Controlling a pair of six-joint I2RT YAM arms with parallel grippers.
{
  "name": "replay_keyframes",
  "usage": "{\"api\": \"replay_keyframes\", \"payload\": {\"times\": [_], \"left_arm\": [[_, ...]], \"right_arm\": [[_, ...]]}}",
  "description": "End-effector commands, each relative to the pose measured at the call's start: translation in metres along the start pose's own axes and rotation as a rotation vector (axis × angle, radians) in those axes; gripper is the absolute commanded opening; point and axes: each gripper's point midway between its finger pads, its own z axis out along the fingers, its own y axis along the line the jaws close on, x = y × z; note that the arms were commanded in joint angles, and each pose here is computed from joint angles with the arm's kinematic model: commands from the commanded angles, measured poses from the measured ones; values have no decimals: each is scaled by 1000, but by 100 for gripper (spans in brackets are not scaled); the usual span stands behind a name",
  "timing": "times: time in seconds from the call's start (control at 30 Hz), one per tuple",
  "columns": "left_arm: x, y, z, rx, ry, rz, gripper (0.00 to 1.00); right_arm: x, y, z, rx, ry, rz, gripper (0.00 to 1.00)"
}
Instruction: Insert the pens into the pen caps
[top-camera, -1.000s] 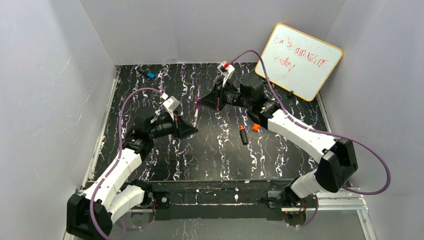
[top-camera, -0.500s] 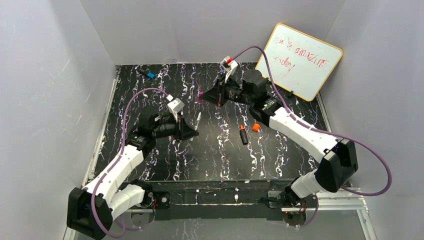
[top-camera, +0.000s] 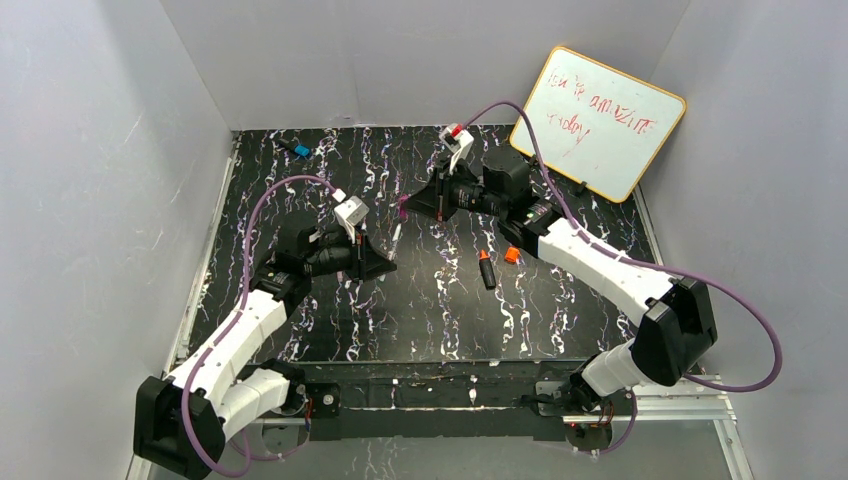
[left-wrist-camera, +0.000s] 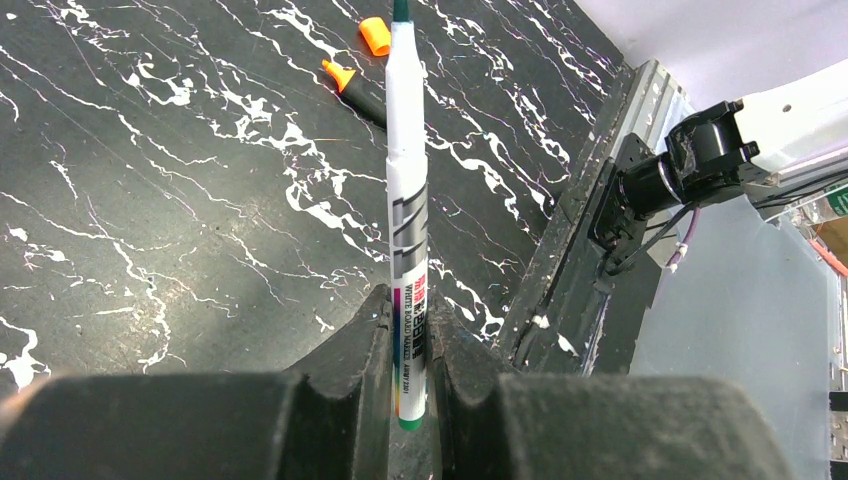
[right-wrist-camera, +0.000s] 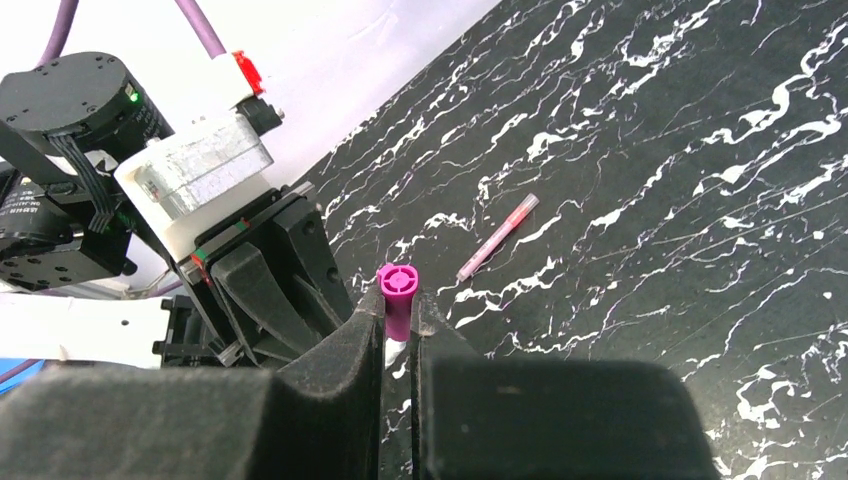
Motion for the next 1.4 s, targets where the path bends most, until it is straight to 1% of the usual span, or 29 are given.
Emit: {"api": "replay_keyframes", "payload": {"times": [0.0, 0.5, 0.67, 0.8, 0.93, 1.2, 1.37], "left_arm": [[-20, -11, -5, 17, -50, 64, 0], [-22, -10, -7, 3, -60, 70, 0], [-27, -6, -8, -34, -80, 82, 0], [-42, 0, -10, -78, -125, 110, 0], [-62, 1, -8, -89, -176, 130, 0], [-86, -3, 0, -46, -199, 157, 0], [-99, -6, 1, -36, -209, 192, 0]], "right_arm": [[-10, 11, -5, -42, -38, -9, 14], [-1, 13, -1, -77, -25, 39, 14], [2, 16, -2, -91, -19, 54, 15], [11, 16, -4, -101, -13, 82, 15], [20, 18, -6, -108, 2, 99, 15], [32, 27, -5, -132, 14, 110, 15], [44, 33, 1, -149, 47, 112, 15]]}}
